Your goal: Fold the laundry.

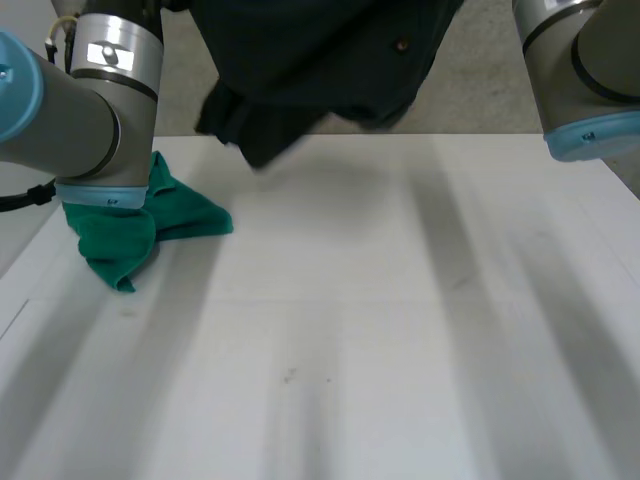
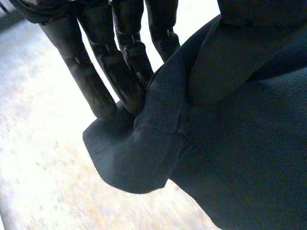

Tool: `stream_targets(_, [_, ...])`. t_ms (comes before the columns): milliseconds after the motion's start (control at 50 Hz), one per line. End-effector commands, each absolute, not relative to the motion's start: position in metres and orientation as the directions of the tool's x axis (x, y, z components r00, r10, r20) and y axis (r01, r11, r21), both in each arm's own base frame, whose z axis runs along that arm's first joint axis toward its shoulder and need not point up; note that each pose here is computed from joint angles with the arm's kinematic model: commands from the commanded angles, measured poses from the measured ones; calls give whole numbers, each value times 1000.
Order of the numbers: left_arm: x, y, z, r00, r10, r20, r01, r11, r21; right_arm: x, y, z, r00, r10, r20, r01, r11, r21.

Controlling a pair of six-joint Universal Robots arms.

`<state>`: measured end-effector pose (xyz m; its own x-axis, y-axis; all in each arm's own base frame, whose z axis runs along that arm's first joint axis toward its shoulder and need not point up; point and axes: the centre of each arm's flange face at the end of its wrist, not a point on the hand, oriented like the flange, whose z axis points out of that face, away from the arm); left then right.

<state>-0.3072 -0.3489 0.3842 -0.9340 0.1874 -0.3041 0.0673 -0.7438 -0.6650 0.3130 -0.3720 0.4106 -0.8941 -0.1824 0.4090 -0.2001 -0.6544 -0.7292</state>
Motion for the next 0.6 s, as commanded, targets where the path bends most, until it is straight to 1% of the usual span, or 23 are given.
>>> stream_targets(20, [-310,-340,352,-917,230,-327,86,-685,-723,317,-372,376,-866,-255,431,-228,-565,-793])
stream_targets(40, [-309,-340,336,-909,244,-336,104,-649,-753,316,-372,368,-858,-269,437,-240,-542,-805])
stream_targets(80, [-308,-338,316,-900,264,-348,129,-601,-789,317,-371,350,-842,-298,449,-264,-498,-826])
stream_targets(100, [-307,-337,306,-895,275,-353,142,-573,-807,317,-369,331,-823,-332,460,-290,-450,-844])
stream_targets(120, [-306,-332,284,-879,304,-368,180,-503,-845,316,-367,320,-813,-352,463,-304,-421,-854])
stream_targets(140, [-305,-329,272,-869,322,-374,200,-463,-863,316,-365,309,-803,-373,465,-319,-390,-864])
stream_targets(160, [-304,-326,263,-861,338,-380,219,-428,-877,314,-361,284,-777,-423,465,-358,-311,-880])
stream_targets(180, [-302,-318,241,-841,377,-387,264,-339,-903,312,-358,272,-762,-448,468,-381,-275,-883])
stream_targets(220, [-301,-307,218,-817,427,-387,309,-242,-920,309,-349,246,-726,-502,471,-443,-184,-878])
stream_targets(240, [-301,-300,208,-803,455,-386,332,-197,-923,304,-340,225,-689,-545,478,-505,-113,-856])
stream_targets(260, [-302,-285,191,-775,506,-380,375,-116,-920,302,-335,215,-670,-568,479,-536,-77,-841])
stream_targets(280, [-302,-277,183,-761,530,-375,397,-77,-915,299,-330,207,-654,-589,475,-560,-46,-827])
stream_targets(300, [-303,-268,176,-745,558,-367,419,-37,-907,294,-319,193,-625,-627,465,-599,4,-801])
stream_targets(320, [-303,-254,169,-724,590,-358,448,6,-894,292,-316,189,-621,-635,459,-607,19,-795])
stream_targets(360, [-302,-243,166,-706,616,-349,474,44,-880,285,-309,176,-618,-648,444,-621,56,-782])
stream_targets(400, [-298,-232,165,-697,631,-342,499,83,-863,278,-307,173,-624,-645,441,-622,70,-780])
stream_targets(480, [-288,-226,187,-729,588,-350,487,87,-869,264,-293,186,-631,-645,432,-614,75,-785])
stream_targets(520, [-285,-223,195,-737,575,-355,482,79,-873,261,-278,190,-618,-666,417,-608,70,-791])
stream_targets(540, [-282,-219,202,-742,567,-358,474,66,-878,260,-274,190,-613,-675,409,-606,70,-792])
stream_targets(600, [-280,-212,210,-743,565,-359,466,50,-883,256,-260,190,-600,-702,384,-597,73,-799])
